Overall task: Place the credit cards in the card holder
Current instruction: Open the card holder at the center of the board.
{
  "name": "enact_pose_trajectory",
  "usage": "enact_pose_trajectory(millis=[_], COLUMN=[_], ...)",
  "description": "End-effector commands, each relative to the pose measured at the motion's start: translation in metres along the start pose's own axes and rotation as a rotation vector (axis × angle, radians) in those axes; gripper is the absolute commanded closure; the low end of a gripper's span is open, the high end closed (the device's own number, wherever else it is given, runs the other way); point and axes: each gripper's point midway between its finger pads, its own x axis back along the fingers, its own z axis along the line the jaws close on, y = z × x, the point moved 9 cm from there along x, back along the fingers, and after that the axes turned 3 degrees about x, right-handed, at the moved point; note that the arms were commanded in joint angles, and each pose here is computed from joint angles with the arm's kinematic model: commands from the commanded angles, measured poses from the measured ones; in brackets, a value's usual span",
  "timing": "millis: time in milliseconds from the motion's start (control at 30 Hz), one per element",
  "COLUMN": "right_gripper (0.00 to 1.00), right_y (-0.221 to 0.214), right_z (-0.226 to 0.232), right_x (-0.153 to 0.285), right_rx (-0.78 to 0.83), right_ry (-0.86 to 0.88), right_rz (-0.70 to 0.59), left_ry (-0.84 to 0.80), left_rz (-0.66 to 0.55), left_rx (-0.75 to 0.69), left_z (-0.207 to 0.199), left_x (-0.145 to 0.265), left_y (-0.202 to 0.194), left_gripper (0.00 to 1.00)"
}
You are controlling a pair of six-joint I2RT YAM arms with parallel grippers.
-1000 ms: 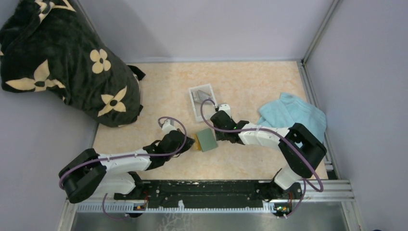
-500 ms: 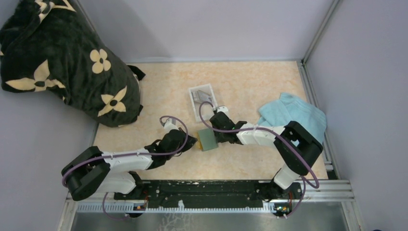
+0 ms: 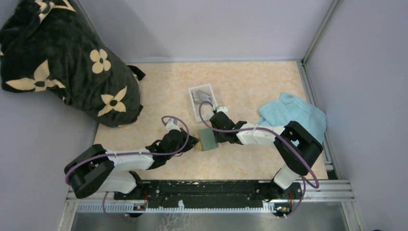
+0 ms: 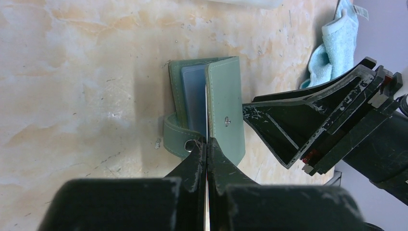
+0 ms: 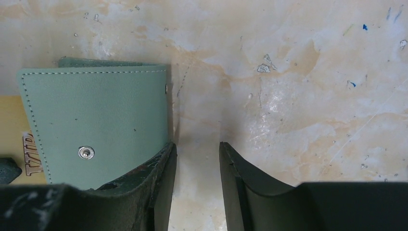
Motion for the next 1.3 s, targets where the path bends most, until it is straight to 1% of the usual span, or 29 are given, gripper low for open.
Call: enact_pose_trajectory(millis=[0,267,467,500,667,933,1167,1267], right_gripper=[0.62,0.62,0.62,0.62,0.62,0.63,0.63,0.62], right_y=[-0.001,-0.005,-0.008,-0.013,-0.016,-0.016,-0.021,-0.029], right_z=[0.002,0.007,0.024,0.027,0.044,0.061,0.056,0.049], right_x=[-0.005,-0.005,-0.003,-0.008,-0.009,-0.008,-0.001,0.000], right_rx=[-0.029,-0.028,0.006,0.018,0.038,0.010,-0.044,-0.060], right_ry=[0.023,0.045,0.079,0.075,0.102,0.146,0.146,0.116], right_rz=[0.011,0.029,0.038,0.061,0.074,0.071,0.057,0.062], left_ry=[-0.054,-0.108,-0.144,-0.148,-0.154,-0.166,-0.154,-0.148], left_rz=[-0.004,-0.019,-0.021,-0.023,-0.016,0.015,0.081,0.103], left_rx=[-0.002,-0.019,-0.040,-0.043,-0.061,-0.109,-0.133,-0.140], left_z=[-0.005,-0.011,-0.015,-0.016,-0.016,-0.019,-0.019,-0.019], left_x=[0.000,0.004,0.007,0.008,0.012,0.020,0.020,0.018], left_y=[0.002,0.005,0.007,0.008,0.008,0.010,0.004,0.002], left_gripper=[1.00,1.00,1.00,1.00,1.00,1.00,1.00,1.00])
